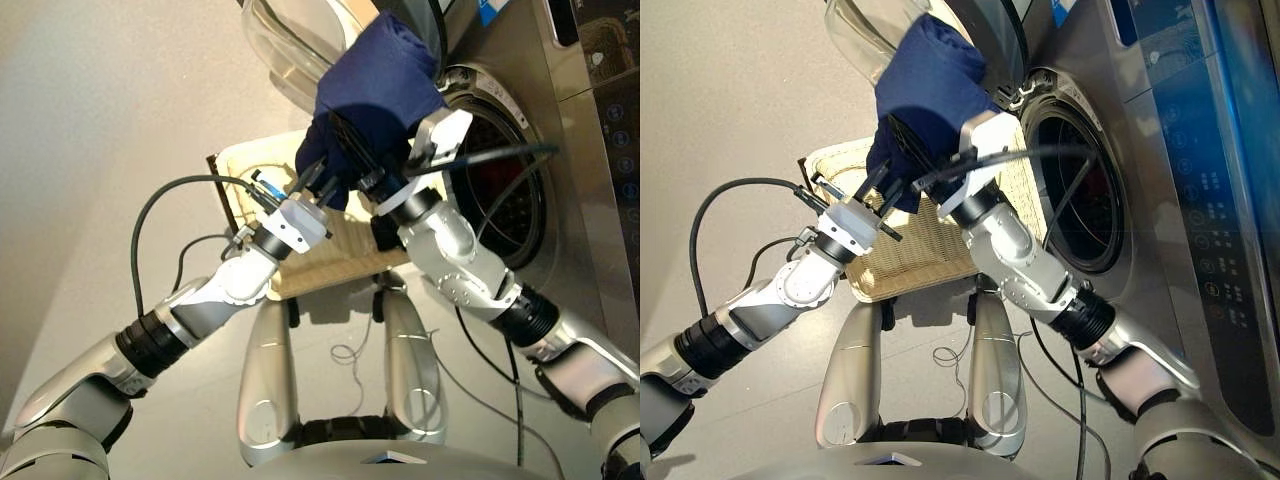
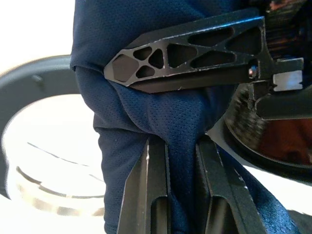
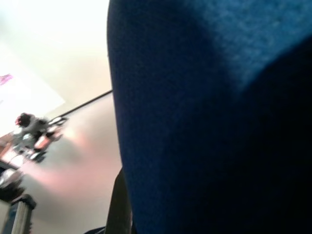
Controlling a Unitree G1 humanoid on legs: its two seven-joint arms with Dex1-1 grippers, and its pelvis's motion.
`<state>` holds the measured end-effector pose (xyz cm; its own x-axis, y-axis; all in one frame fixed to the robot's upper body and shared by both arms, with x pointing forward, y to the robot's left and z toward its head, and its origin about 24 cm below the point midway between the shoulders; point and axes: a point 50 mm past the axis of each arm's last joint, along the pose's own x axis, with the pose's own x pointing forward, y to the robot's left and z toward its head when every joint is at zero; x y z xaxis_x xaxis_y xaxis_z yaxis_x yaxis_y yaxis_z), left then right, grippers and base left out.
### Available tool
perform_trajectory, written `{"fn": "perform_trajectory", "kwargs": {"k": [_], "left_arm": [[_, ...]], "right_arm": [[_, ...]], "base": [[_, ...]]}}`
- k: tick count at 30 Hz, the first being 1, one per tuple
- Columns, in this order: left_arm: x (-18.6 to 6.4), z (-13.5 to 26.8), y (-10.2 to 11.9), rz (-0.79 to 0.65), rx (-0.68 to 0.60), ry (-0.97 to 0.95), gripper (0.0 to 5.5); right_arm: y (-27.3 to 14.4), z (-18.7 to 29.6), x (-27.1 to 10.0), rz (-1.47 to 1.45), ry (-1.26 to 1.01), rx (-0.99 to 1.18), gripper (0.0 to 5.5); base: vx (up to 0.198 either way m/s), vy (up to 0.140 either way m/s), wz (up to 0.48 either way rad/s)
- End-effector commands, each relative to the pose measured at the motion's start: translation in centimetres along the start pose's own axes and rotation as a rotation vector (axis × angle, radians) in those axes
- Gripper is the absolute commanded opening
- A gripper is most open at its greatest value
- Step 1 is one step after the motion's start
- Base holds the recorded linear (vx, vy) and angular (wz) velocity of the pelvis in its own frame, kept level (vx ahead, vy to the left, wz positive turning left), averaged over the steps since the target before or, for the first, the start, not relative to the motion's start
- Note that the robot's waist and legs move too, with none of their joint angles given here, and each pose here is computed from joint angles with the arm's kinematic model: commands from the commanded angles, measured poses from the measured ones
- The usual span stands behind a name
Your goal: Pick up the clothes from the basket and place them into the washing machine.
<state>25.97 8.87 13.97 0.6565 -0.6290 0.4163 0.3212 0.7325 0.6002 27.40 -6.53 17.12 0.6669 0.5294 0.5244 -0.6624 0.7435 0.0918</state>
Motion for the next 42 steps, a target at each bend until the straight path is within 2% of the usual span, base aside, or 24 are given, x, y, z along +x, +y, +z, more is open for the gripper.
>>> {"fn": "perform_trajectory", "kwargs": {"k": [1, 4, 8, 9, 10, 11, 12, 21, 27, 36, 42], "left_arm": [[0.8, 4.6, 2.3, 0.223, -0.023, -0.286, 0.0], [0.7, 4.4, 2.4, 0.258, -0.012, -0.279, 0.0], [0.7, 4.3, 2.2, 0.275, -0.009, -0.278, 0.0], [0.8, 4.3, 2.2, 0.276, -0.008, -0.277, 0.22], [0.8, 4.3, 2.2, 0.281, -0.014, -0.279, 1.7], [0.8, 4.4, 2.3, 0.285, -0.017, -0.28, 5.0], [0.8, 4.5, 2.3, 0.291, -0.027, -0.285, 5.5], [1.3, 5.0, 1.9, 0.295, -0.149, -0.311, 5.5], [1.6, 5.1, 1.7, 0.258, -0.199, -0.304, 5.5], [2.0, 5.5, 1.9, 0.23, -0.211, -0.315, 5.5], [1.6, 5.7, 1.8, 0.22, -0.224, -0.314, 5.5]], "right_arm": [[-4.9, -0.9, -4.5, -0.294, 0.056, -0.136, 0.0], [-5.8, -2.4, -6.9, -0.356, 0.146, -0.146, 0.0], [-6.3, -3.5, -8.1, -0.418, 0.187, -0.139, 0.0], [-6.5, -3.8, -8.2, -0.443, 0.186, -0.13, 0.0], [-6.7, -3.9, -8.1, -0.471, 0.179, -0.13, 0.0], [-7.1, -4.2, -8.1, -0.512, 0.177, -0.132, 0.0], [-7.3, -4.2, -7.9, -0.54, 0.162, -0.141, 0.0], [-12.7, -3.7, -6.2, -0.908, 0.11, -0.316, 0.0], [-17.8, -0.8, -5.3, -1.136, 0.067, -0.346, 0.0], [-22.5, 2.3, -6.8, -1.343, 0.144, -0.456, 0.0], [-25.2, 7.5, -7.8, -1.468, 0.101, -0.578, 0.0]], "base": [[0.0, 0.0, 0.0], [0.0, 0.0, 0.0], [0.0, 0.0, 0.0], [0.0, 0.0, 0.0], [0.0, 0.0, 0.0], [0.0, 0.0, 0.0], [0.0, 0.0, 0.0], [0.0, 0.0, 0.0], [0.0, 0.0, 0.0], [-0.001, 0.001, 0.043], [0.0, 0.0, 0.0]]}}
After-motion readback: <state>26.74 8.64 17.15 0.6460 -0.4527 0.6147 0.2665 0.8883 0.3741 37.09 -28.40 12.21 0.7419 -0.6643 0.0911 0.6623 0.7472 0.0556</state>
